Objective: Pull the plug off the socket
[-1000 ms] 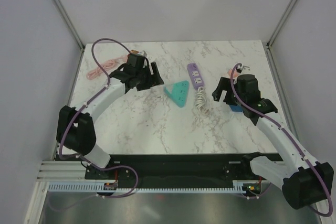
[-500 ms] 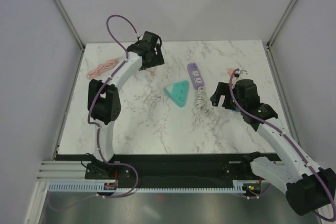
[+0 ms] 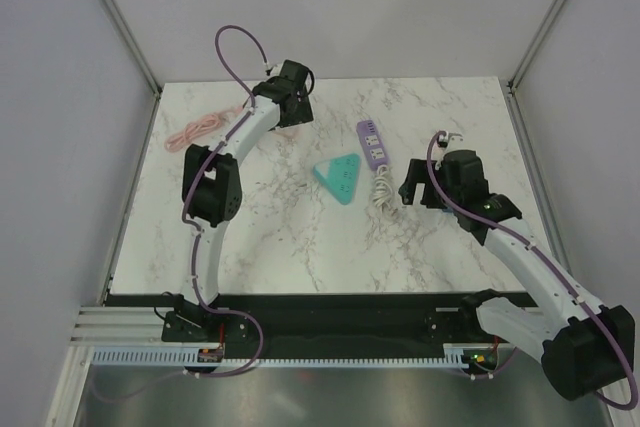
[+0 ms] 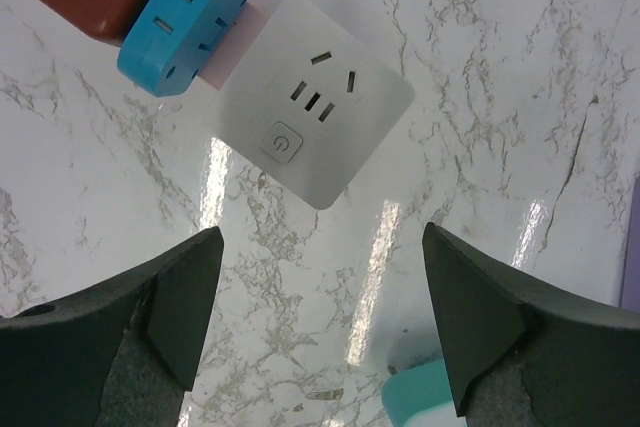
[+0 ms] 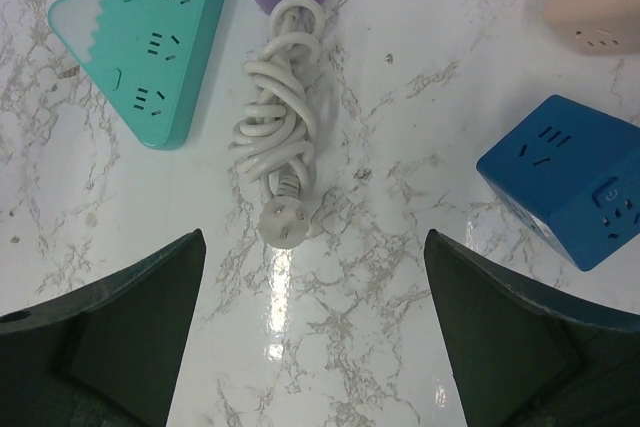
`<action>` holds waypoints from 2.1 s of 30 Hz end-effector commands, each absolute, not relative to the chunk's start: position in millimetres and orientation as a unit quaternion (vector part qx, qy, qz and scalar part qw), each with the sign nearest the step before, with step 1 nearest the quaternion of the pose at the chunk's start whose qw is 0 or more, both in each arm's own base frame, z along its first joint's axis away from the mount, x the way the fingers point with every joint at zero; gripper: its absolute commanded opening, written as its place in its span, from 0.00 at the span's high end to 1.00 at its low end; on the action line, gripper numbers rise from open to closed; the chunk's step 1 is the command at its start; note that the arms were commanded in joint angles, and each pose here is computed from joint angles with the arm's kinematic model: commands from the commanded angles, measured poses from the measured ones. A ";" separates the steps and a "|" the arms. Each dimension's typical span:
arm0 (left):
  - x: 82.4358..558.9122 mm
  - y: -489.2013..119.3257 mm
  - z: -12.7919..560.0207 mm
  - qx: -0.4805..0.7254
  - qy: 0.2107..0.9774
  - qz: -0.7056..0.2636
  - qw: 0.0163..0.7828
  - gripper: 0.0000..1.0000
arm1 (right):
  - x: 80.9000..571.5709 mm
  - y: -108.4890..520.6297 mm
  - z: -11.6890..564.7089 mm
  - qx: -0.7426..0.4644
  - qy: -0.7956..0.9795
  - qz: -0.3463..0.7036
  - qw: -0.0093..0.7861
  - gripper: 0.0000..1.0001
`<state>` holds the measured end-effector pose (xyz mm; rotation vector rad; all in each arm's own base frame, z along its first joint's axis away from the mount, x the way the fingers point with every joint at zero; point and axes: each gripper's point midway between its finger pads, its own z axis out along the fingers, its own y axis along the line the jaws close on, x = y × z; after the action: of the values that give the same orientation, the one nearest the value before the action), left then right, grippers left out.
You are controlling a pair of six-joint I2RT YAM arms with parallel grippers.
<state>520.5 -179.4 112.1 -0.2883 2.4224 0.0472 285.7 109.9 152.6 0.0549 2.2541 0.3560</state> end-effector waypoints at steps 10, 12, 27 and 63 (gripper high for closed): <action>555.1 -182.9 104.5 -0.200 0.904 0.017 0.376 0.11 | 294.6 111.7 154.6 0.005 0.891 0.139 0.432 0.02; 556.7 -181.6 103.9 -0.219 0.899 0.017 0.380 0.11 | 296.0 111.5 155.1 0.004 0.890 0.137 0.434 0.02; 573.7 -152.4 77.3 -0.270 0.876 0.066 0.394 0.10 | 306.3 118.2 138.3 -0.009 0.898 0.137 0.418 0.02; 529.5 -133.2 132.9 -0.072 0.913 0.031 0.399 0.22 | 276.0 125.8 160.3 -0.012 0.886 0.189 0.424 0.02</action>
<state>508.8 -113.4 75.2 -0.3623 2.4378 0.2182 276.7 121.2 155.4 -0.0111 2.2242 0.4472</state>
